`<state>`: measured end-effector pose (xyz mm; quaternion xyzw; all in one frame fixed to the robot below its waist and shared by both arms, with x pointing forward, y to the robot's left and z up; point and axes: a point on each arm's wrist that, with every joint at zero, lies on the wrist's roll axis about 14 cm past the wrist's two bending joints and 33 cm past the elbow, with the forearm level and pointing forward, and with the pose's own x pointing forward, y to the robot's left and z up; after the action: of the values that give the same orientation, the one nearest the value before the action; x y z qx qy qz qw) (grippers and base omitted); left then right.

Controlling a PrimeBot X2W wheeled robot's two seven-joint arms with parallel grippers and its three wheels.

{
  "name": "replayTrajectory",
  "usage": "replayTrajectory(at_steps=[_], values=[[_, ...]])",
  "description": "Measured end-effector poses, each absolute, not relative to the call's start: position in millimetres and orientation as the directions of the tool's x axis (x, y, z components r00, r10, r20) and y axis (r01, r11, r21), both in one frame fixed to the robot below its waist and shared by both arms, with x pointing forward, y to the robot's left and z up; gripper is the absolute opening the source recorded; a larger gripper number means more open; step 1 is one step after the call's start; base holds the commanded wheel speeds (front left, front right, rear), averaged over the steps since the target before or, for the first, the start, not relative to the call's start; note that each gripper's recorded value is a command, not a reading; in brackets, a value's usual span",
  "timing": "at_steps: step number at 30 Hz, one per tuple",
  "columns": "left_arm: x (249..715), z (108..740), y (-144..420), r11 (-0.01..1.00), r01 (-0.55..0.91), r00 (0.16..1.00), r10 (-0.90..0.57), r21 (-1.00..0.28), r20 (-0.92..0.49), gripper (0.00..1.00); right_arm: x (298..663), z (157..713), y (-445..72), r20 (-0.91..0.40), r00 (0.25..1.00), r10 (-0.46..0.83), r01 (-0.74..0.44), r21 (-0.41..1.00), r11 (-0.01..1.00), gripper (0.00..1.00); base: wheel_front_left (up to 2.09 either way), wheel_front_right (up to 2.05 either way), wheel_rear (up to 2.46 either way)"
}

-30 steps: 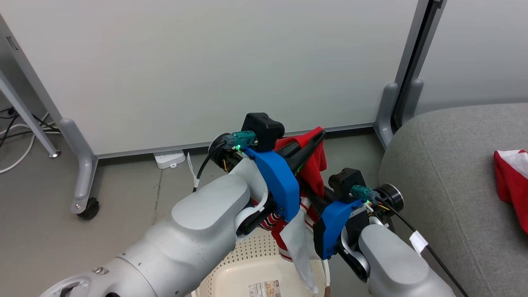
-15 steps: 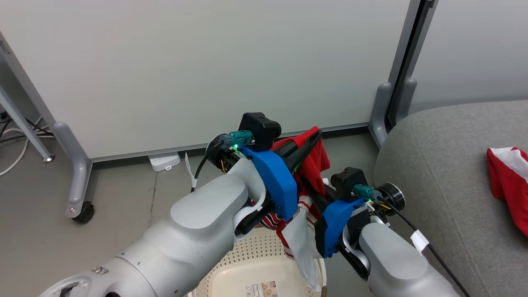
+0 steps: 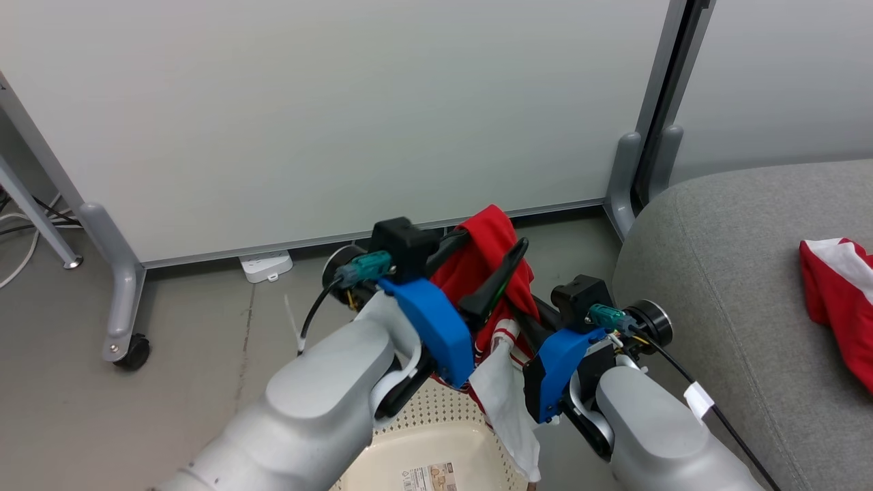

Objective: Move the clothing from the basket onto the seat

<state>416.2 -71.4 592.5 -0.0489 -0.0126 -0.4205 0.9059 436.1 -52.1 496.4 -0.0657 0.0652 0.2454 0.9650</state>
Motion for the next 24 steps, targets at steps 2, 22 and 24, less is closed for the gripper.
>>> replayTrajectory(at_steps=[2, 22, 24], values=[[413.2, 583.0, -60.9, 0.661, 0.745, 0.667, -0.742, -0.092, 0.069, 1.00, 436.8, 496.2, -53.8, -0.157, 0.874, 0.460, -0.477, -0.094, 0.874, 0.00, 0.00, 0.00, 0.00], [364.5, 506.4, 54.8, 0.852, 0.502, 0.864, -0.503, -0.149, 0.040, 1.00, 443.8, 494.8, -62.7, -0.144, 0.892, 0.428, -0.443, -0.094, 0.892, 0.00, 0.00, 0.00, 0.00], [360.6, 501.0, 62.7, 0.864, 0.479, 0.876, -0.481, -0.155, 0.030, 1.00, 444.1, 495.1, -63.0, -0.141, 0.894, 0.426, -0.441, -0.093, 0.893, 0.00, 0.00, 0.00, 0.00]])
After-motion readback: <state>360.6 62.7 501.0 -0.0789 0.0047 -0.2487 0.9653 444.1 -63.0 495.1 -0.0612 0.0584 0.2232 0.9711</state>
